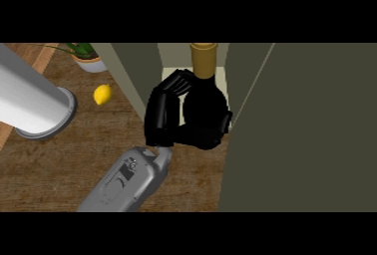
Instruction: Pick up the wine, place it into the cabinet and close the cabinet
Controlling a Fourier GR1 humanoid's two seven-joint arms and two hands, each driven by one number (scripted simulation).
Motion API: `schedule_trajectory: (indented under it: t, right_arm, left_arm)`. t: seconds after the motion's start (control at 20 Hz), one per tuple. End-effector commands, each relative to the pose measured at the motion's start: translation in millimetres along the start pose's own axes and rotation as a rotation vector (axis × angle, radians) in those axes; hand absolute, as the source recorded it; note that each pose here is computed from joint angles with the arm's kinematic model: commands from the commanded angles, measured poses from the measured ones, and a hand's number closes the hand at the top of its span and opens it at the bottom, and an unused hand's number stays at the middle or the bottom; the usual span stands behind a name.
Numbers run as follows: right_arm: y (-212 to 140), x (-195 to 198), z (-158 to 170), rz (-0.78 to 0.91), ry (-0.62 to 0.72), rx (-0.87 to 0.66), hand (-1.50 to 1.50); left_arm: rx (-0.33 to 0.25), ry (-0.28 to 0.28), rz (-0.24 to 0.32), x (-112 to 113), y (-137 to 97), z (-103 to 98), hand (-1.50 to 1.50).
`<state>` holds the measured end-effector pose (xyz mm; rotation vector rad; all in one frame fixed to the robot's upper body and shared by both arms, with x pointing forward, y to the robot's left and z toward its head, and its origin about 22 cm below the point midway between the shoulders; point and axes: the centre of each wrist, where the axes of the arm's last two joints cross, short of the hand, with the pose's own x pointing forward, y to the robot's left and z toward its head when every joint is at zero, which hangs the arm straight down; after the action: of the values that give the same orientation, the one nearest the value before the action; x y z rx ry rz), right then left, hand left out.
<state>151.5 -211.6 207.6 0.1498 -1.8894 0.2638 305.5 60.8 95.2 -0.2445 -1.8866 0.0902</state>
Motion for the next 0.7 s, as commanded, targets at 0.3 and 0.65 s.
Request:
schedule_trajectory:
  t: [0.3,0.65]
  right_arm:
    - [3,12,26,-0.036,-0.064,-0.002,-1.50]
    - [-13,9,12,-0.016,-0.054,0.022,-1.50]
  left_arm:
    - [0.011,0.011,-0.111,-41,6,7,1.50]
    - [0.054,-0.031,-0.172,-57,13,-1,1.50]
